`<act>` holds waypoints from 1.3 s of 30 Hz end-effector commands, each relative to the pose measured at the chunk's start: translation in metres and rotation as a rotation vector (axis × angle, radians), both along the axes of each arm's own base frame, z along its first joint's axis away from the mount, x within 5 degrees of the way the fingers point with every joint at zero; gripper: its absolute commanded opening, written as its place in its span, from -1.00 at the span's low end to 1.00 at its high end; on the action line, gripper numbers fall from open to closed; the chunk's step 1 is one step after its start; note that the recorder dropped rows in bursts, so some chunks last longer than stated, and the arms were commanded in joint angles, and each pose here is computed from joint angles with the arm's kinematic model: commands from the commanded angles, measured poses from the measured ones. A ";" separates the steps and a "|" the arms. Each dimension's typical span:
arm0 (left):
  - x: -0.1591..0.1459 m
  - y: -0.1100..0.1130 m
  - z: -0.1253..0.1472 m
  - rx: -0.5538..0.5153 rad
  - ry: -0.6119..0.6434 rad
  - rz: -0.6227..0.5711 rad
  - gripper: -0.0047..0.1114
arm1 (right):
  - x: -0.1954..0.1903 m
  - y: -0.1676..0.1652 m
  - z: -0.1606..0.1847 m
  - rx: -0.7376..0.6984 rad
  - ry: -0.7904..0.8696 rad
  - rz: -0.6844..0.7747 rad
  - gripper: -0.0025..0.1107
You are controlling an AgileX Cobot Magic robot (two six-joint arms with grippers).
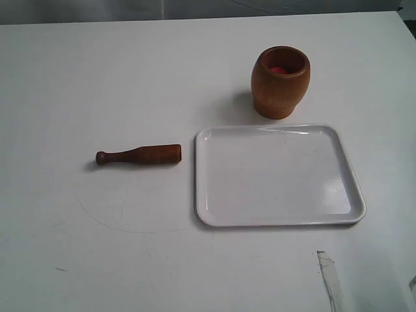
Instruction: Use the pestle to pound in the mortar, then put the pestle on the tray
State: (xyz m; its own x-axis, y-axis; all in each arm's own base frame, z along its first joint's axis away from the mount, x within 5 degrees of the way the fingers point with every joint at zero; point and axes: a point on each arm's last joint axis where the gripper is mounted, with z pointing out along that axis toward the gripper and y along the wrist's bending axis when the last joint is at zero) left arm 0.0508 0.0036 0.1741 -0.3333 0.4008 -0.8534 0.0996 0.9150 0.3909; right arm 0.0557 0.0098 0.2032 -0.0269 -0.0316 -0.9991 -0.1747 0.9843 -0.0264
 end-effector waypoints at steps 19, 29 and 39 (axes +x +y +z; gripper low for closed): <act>0.000 -0.001 0.000 -0.015 -0.004 -0.006 -0.92 | 0.000 -0.001 0.011 0.220 -0.094 -0.002 -0.96; 0.000 -0.001 0.000 -0.015 -0.004 -0.006 -0.92 | -0.002 -0.004 0.025 0.386 -0.192 -0.012 -0.96; 0.000 -0.001 0.000 -0.015 -0.004 -0.006 -0.92 | -0.020 0.000 0.135 0.156 -0.244 0.069 -0.96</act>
